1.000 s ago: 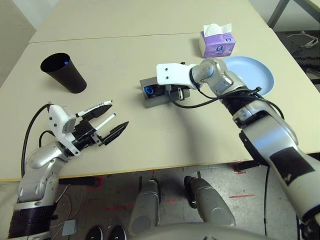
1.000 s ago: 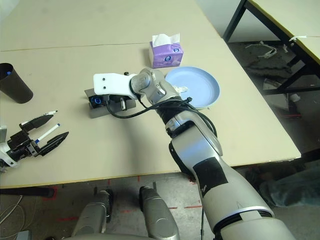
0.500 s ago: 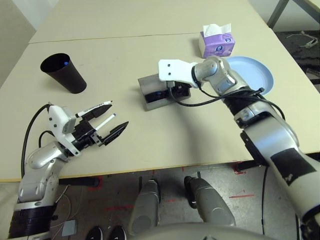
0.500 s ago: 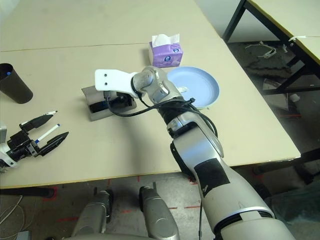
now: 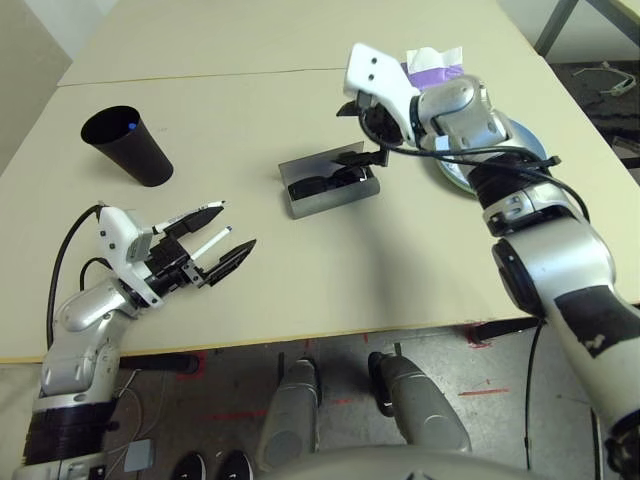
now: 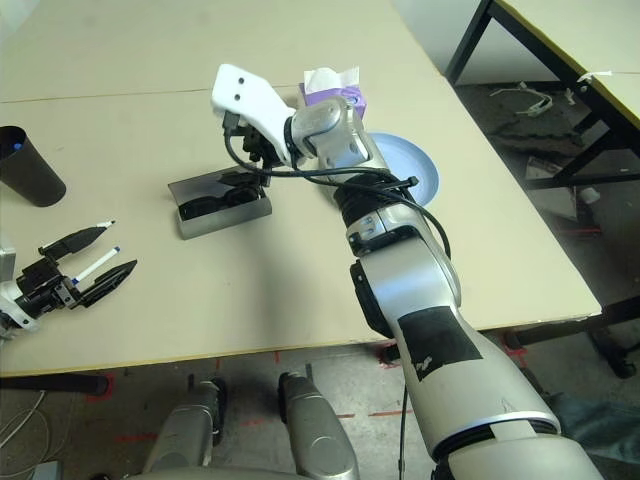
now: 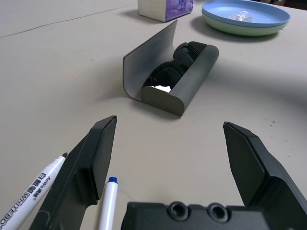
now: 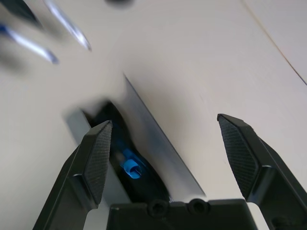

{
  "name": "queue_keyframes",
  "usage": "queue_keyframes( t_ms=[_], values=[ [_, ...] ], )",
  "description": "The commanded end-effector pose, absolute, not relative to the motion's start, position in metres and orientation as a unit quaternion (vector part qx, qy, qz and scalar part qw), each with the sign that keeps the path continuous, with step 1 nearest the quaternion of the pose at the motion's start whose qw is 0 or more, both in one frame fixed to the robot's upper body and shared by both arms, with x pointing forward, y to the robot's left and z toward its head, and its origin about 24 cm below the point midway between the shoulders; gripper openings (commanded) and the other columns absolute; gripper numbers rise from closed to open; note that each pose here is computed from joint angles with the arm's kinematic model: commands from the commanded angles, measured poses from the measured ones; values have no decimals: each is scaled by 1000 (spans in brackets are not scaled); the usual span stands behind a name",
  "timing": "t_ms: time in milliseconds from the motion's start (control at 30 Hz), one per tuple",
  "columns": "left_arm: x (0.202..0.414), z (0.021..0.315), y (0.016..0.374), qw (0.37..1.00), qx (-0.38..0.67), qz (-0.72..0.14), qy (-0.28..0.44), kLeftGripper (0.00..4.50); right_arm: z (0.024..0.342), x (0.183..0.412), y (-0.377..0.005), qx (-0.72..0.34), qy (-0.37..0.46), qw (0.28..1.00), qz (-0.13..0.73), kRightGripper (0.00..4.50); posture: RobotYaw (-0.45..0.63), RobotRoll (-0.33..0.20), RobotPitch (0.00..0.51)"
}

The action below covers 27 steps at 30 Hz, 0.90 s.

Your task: Organize and tidy the items on the table.

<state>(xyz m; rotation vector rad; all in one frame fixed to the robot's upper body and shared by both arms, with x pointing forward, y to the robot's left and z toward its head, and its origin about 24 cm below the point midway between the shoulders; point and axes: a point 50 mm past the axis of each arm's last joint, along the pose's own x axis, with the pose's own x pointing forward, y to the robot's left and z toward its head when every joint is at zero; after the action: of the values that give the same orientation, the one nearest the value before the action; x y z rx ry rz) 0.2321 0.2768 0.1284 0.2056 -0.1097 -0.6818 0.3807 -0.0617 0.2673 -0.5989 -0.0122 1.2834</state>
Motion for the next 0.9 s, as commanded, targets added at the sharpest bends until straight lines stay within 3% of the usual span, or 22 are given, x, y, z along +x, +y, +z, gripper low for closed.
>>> queue_keyframes(
  t_ms=[33, 167, 267, 433, 533, 667, 900],
  values=[
    [233, 126, 288, 950, 91, -293, -49, 4500, 287, 359, -85, -170, -28, 747, 643, 4478, -123, 0, 217],
    [237, 125, 297, 961, 94, -257, -40, 4500, 284, 341, -112, -87, -27, 761, 642, 4478, -130, 0, 221],
    [245, 124, 306, 969, 100, -224, -25, 4500, 255, 320, -155, -31, -40, 775, 630, 4478, -147, 0, 221],
    [260, 126, 309, 971, 104, -214, -16, 4500, 210, 300, -183, -27, -42, 796, 603, 4478, -171, 0, 219],
    [277, 132, 309, 972, 110, -207, -9, 4500, 172, 286, -200, -80, -46, 793, 603, 4478, -184, 0, 219],
    [290, 138, 311, 974, 114, -194, -7, 4500, 149, 282, -211, -124, -71, 783, 606, 4478, -203, 0, 217],
    [302, 149, 323, 981, 119, -151, -9, 4500, 134, 283, -222, -101, -133, 782, 601, 4478, -210, 0, 218]
  ],
)
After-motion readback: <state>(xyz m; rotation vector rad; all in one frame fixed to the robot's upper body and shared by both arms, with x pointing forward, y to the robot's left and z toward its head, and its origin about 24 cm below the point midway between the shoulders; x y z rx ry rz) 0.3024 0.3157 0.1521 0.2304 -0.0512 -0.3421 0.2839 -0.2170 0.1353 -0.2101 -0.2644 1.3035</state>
